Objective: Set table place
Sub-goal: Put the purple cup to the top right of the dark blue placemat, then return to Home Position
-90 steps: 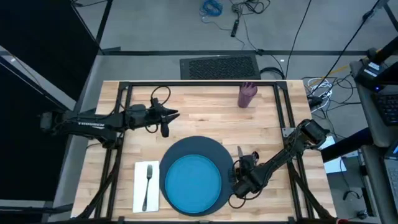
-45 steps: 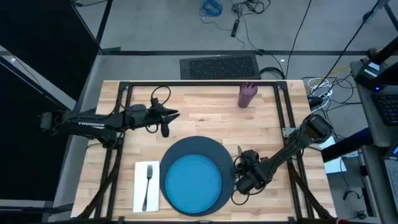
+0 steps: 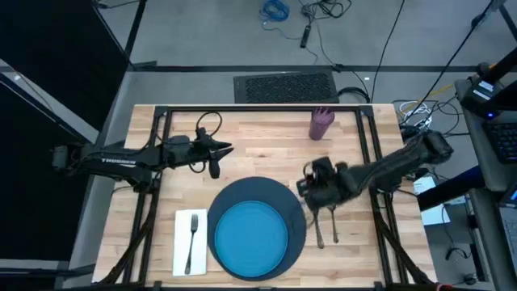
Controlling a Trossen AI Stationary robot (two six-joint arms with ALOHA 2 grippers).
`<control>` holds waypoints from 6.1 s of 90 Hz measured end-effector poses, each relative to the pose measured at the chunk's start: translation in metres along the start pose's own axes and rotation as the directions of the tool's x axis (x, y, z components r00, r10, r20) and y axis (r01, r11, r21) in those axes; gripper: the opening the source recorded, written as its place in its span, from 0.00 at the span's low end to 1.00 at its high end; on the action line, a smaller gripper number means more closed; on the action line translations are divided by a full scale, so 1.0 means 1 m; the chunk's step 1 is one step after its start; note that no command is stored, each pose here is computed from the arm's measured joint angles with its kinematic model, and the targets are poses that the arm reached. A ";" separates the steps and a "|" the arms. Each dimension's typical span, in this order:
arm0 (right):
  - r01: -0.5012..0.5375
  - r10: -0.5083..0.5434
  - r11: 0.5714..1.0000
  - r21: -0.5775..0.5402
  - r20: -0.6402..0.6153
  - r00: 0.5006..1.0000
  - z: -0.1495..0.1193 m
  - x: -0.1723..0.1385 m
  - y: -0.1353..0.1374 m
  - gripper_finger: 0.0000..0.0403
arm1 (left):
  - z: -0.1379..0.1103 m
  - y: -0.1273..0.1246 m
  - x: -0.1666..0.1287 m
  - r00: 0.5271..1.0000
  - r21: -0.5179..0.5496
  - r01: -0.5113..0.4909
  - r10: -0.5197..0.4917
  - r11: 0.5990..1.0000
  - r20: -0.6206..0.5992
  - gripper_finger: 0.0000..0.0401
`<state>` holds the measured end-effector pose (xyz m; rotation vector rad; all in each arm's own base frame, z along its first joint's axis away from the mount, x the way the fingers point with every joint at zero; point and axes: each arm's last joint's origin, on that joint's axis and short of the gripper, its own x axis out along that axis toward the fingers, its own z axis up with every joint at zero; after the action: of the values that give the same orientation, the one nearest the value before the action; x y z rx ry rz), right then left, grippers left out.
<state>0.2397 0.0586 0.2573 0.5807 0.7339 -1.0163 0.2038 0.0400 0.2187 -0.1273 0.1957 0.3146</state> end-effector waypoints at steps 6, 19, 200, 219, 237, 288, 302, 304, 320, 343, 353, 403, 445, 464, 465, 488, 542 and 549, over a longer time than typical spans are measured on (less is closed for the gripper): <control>0.002 -0.001 1.000 -0.014 0.038 0.999 0.020 -0.002 -0.011 0.33 | 0.000 0.000 0.000 1.000 0.000 0.000 0.000 1.000 0.000 0.18; 0.048 -0.053 0.998 0.037 0.121 0.991 0.064 -0.003 -0.043 0.33 | -0.003 0.000 0.000 0.999 0.003 -0.004 0.004 1.000 -0.033 0.18; -0.354 0.261 0.917 -0.185 -0.392 0.882 0.163 0.057 -0.054 0.00 | 0.012 0.001 -0.057 0.990 0.127 -0.139 0.137 0.982 0.021 0.18; -0.336 0.210 0.914 -0.229 -0.440 0.873 0.138 0.053 -0.025 0.00 | 0.014 0.000 -0.057 0.990 0.118 -0.141 0.137 0.983 0.036 0.18; -0.267 0.097 0.923 -0.278 -0.503 0.859 0.121 0.069 -0.013 0.00 | 0.014 0.000 -0.057 0.992 0.112 -0.127 0.124 0.986 0.035 0.18; -0.224 0.067 0.956 -0.191 -0.600 0.797 0.116 0.097 -0.010 0.08 | 0.013 0.000 -0.057 0.993 0.096 -0.121 0.119 0.988 0.029 0.18; -0.217 0.070 0.960 -0.176 -0.600 0.797 0.120 0.099 -0.014 0.19 | 0.013 0.000 -0.057 0.993 0.116 -0.121 0.119 0.986 0.026 0.18; -0.218 0.071 0.960 -0.175 -0.600 0.797 0.120 0.099 -0.014 0.21 | 0.013 0.000 -0.057 0.993 0.116 -0.121 0.119 0.986 0.025 0.18; -0.267 0.121 0.953 -0.140 -0.636 0.763 0.121 0.097 -0.013 0.31 | 0.011 0.000 -0.057 0.993 0.124 -0.121 0.121 0.985 0.009 0.18; -0.338 0.184 0.931 -0.139 -0.619 0.763 0.149 0.069 -0.007 0.37 | 0.011 0.000 -0.057 0.993 0.127 -0.121 0.121 0.984 0.009 0.18; -0.386 0.226 0.908 -0.166 -0.580 0.783 0.168 0.048 -0.003 0.37 | 0.011 0.000 -0.057 0.993 0.127 -0.121 0.121 0.984 0.009 0.18; -0.459 0.222 0.741 -0.490 -0.467 0.856 0.165 -0.056 -0.005 0.37 | 0.017 0.004 -0.075 0.989 0.105 -0.138 0.132 0.985 0.061 0.18; -0.626 0.858 0.469 -0.622 0.155 0.489 0.045 -0.101 -0.089 0.37 | -0.005 0.021 -0.136 0.909 -0.057 -0.151 0.161 0.987 0.384 0.18; -0.700 0.921 0.380 -0.604 0.176 0.348 -0.010 -0.037 -0.104 0.37 | -0.016 0.018 -0.123 0.941 -0.073 -0.093 0.112 0.993 0.320 0.18; -0.703 0.924 0.375 -0.604 0.178 0.339 -0.013 -0.035 -0.104 0.37 | -0.017 0.018 -0.123 0.944 -0.073 -0.090 0.109 0.993 0.310 0.18; -0.707 0.937 0.350 -0.614 0.235 0.260 -0.046 0.006 -0.110 0.37 | -0.016 0.016 -0.124 0.945 -0.064 -0.037 0.056 0.997 0.321 0.18; -0.658 0.963 0.262 -0.706 0.151 0.222 -0.041 0.044 -0.118 0.37 | -0.024 0.015 -0.116 0.930 0.042 -0.019 0.002 0.999 0.366 0.18; -0.648 0.954 0.297 -0.701 0.185 0.237 -0.037 0.049 -0.125 0.37 | -0.025 0.015 -0.116 0.931 0.052 -0.023 0.003 0.998 0.365 0.18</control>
<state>0.1332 0.0069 0.1848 0.0912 -0.0181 0.1358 0.0864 0.0159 0.2180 -0.0102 -0.1642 0.3399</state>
